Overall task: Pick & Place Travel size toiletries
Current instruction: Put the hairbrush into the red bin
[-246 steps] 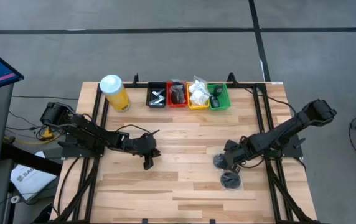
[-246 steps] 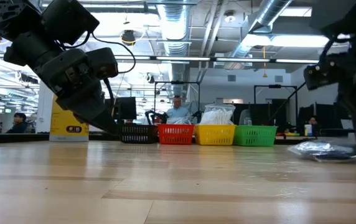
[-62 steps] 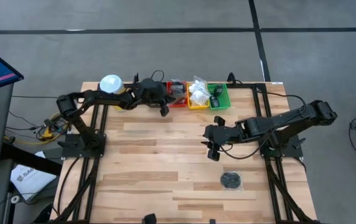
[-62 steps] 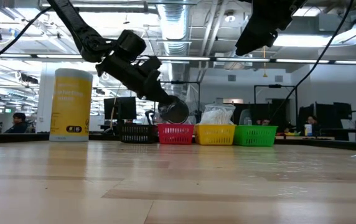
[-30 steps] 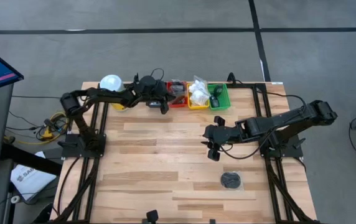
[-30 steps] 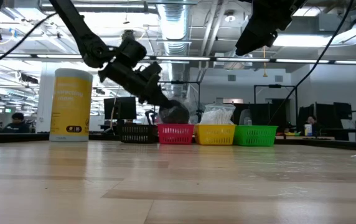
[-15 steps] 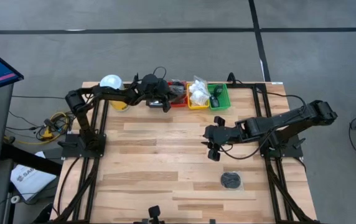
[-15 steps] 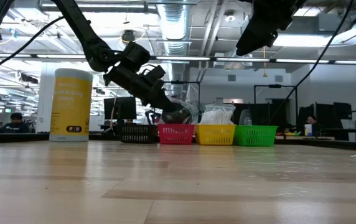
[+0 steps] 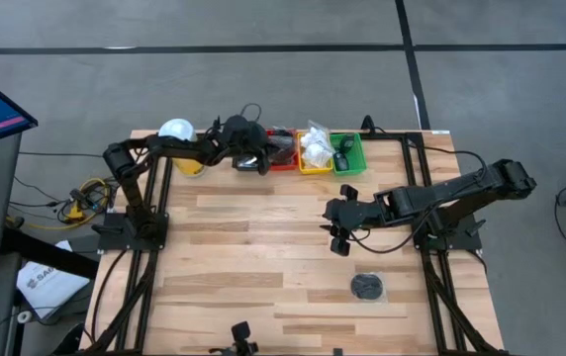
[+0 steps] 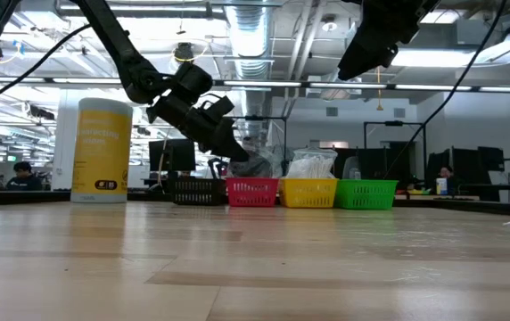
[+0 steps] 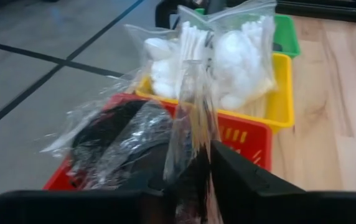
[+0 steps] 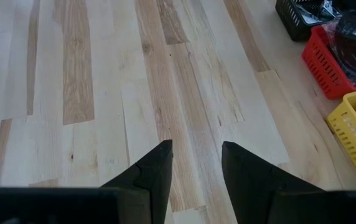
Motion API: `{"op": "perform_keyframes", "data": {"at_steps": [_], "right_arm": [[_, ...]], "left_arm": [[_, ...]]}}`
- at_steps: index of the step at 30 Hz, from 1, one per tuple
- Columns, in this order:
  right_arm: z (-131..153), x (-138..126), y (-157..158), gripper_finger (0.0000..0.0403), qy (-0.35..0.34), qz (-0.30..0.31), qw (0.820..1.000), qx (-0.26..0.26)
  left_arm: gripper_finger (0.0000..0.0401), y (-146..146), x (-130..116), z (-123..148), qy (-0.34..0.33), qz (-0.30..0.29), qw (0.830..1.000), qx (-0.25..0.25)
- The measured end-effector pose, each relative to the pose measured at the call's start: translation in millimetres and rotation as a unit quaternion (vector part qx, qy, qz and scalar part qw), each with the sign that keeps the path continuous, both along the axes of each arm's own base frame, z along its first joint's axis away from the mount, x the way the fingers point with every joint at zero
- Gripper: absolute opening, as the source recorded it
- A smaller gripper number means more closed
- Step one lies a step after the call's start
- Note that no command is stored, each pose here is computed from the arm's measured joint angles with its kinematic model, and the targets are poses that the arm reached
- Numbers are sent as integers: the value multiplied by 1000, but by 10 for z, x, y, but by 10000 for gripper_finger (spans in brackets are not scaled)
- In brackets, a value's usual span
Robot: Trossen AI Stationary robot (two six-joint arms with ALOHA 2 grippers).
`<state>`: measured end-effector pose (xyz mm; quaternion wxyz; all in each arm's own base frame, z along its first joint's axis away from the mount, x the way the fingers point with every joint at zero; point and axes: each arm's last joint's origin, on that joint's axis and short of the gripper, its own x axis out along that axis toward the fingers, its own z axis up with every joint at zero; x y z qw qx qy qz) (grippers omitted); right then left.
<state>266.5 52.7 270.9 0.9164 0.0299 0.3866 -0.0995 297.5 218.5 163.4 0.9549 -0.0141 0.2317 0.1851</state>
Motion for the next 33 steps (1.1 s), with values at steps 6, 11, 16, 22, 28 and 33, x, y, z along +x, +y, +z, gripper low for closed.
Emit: {"op": "perform_keyframes", "data": {"at_steps": [6,11,16,22,28,33], "right_arm": [[0,0,0,129,0,1,1000,-1],[0,1,0,129,0,1,1000,-1],[0,1,-1,129,0,1,1000,-1],[-1,1,-1,129,0,1,1000,-1],[-109,-18,-11,129,8,0,1000,-3],[-118,-20,-11,129,8,0,1000,-3]], "left_arm": [[125,4,-3,0,0,1,1000,-1],[172,4,-2,2,-1,2,1000,-1],[201,15,9,27,-8,21,1000,16],[207,45,11,67,-22,61,997,31],[192,7,38,66,-21,54,998,31],[179,-57,62,30,-7,37,999,16]]}}
